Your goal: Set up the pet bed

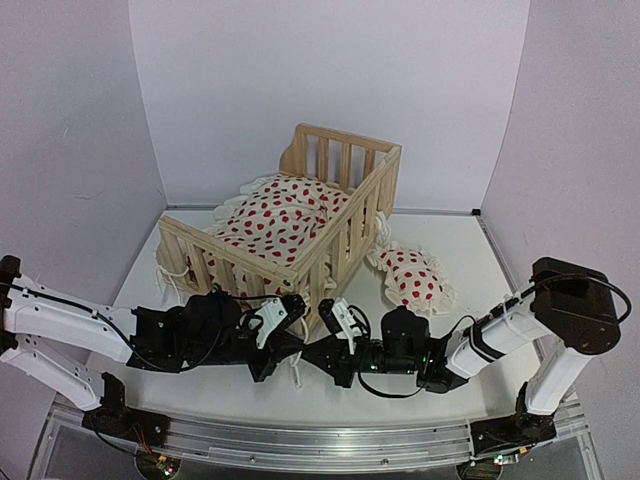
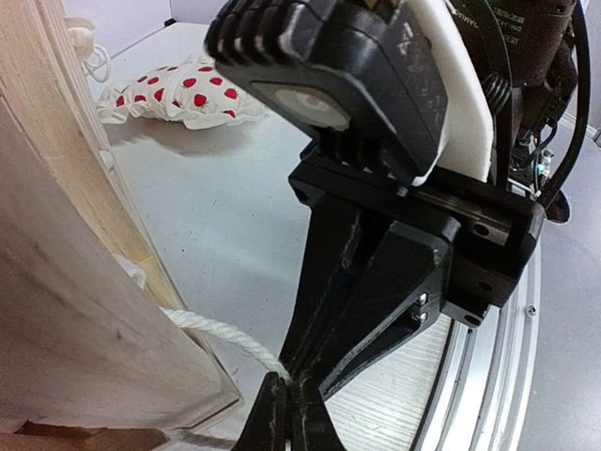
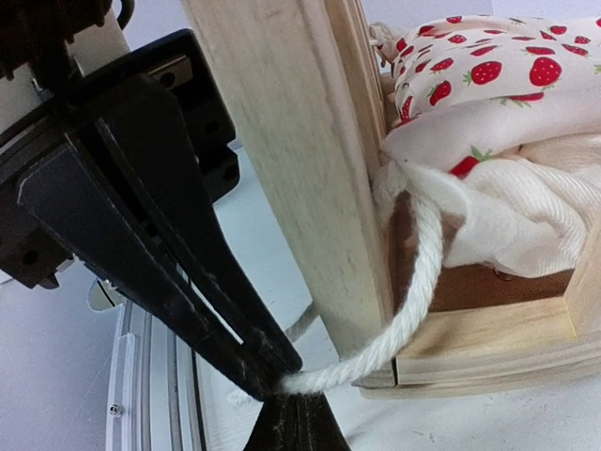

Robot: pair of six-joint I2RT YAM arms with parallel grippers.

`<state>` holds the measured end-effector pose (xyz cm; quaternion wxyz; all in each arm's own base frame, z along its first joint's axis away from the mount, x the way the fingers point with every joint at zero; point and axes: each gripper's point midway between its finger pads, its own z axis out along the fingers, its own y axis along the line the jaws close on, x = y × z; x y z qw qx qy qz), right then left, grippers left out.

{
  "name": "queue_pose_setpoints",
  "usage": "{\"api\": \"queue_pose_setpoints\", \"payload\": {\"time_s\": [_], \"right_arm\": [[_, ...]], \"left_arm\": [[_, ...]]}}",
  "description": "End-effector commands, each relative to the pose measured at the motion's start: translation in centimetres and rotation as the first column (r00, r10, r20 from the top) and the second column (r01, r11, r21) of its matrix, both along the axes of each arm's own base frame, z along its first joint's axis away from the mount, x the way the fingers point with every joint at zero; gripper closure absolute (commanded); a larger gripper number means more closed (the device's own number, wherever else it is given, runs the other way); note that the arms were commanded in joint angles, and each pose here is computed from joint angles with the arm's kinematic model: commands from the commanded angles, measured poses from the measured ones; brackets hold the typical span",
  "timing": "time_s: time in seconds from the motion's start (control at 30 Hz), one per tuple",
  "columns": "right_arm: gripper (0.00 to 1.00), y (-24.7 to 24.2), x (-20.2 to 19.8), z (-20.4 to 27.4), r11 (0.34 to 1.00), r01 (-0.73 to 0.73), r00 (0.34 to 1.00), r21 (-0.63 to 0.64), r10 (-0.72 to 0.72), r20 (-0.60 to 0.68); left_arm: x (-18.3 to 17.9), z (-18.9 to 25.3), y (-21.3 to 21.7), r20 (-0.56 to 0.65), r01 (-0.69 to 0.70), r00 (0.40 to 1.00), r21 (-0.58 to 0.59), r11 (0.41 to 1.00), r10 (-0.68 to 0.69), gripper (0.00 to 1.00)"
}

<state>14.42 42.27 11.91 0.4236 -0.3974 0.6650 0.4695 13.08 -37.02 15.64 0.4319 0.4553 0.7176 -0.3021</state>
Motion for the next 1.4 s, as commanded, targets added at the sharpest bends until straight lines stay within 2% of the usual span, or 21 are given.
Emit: {"api": "queue_pose_setpoints", "payload": {"time_s": [0.0,0.03,0.1,0.23,0.37,0.43,0.57,0.67,0.73,0.77,0.83,0.9,0.97,1.03,1.2,1.37], "right_arm": [[0.92,-1.8,0.9,1.5,0.995,0.094,0.995,0.029,-0.095,0.028],[0.92,-2.1,1.0,1.2,0.994,0.109,0.994,0.02,-0.109,0.025],[0.81,-2.7,1.2,0.5,0.991,0.134,0.991,0.004,-0.134,0.016],[0.79,-3.2,0.7,-1.0,0.992,0.121,0.993,-0.033,-0.12,0.005],[0.56,-1.2,-0.9,-1.1,1.0,-0.005,1.0,-0.027,0.006,0.008],[0.48,-0.3,-1.1,-0.8,0.999,-0.032,0.999,-0.011,0.032,0.023],[0.37,1.7,-1.0,-0.1,0.999,-0.046,0.998,0.028,0.045,0.047],[0.34,2.8,-1.1,0.2,0.996,-0.046,0.998,0.072,0.042,0.05],[0.36,3.0,-0.7,0.3,0.995,-0.002,0.999,0.098,-0.002,0.041],[0.41,3.1,-0.5,0.2,0.995,0.017,0.999,0.101,-0.02,0.029],[0.59,2.9,0.0,-0.3,0.994,0.056,0.998,0.099,-0.056,0.0],[0.7,2.8,0.0,-0.7,0.993,0.061,0.998,0.102,-0.06,-0.015],[0.88,2.4,0.3,-1.4,0.991,0.093,0.995,0.092,-0.09,-0.042],[1.0,2.0,0.6,-1.9,0.989,0.123,0.992,0.082,-0.119,-0.051],[1.0,0.0,1.5,-3.0,0.977,0.21,0.977,0.042,-0.209,-0.041],[1.0,-1.2,1.5,-3.4,0.973,0.229,0.973,0.02,-0.228,-0.02]], "left_arm": [[0.6,3.4,-0.5,0.027,-0.014,0.999,-0.099,0.995,0.017,1.0],[0.5,3.4,-0.4,0.024,-0.013,1.0,-0.103,0.995,0.015,1.0],[0.5,3.5,-0.3,0.018,-0.022,1.0,-0.109,0.994,0.024,1.0],[0.6,3.4,0.1,0.005,-0.036,0.999,-0.116,0.993,0.037,1.0],[0.5,3.6,0.4,-0.004,-0.046,0.999,-0.127,0.991,0.046,1.0],[0.5,3.8,0.6,-0.005,-0.052,0.999,-0.136,0.989,0.052,1.0],[0.6,4.3,0.9,-0.009,-0.065,0.998,-0.153,0.986,0.065,1.0],[0.7,4.5,1.1,-0.013,-0.075,0.997,-0.161,0.984,0.074,1.0],[0.7,4.6,1.3,-0.015,-0.083,0.997,-0.166,0.983,0.082,1.0],[0.8,4.7,1.4,-0.017,-0.091,0.996,-0.17,0.981,0.09,1.0],[0.9,4.8,1.7,-0.027,-0.106,0.994,-0.18,0.978,0.102,1.0],[1.0,4.7,2.1,-0.044,-0.127,0.992,-0.189,0.974,0.121,1.0],[0.9,4.4,2.5,-0.072,-0.147,0.988,-0.197,0.969,0.135,1.0],[1.0,3.9,3.1,-0.126,-0.189,0.978,-0.208,0.96,0.165,1.0],[1.7,3.2,5.2,-0.239,-0.327,0.933,-0.248,0.912,0.269,1.0],[2.8,4.0,6.4,-0.277,-0.425,0.895,-0.288,0.858,0.35,1.0]]}}
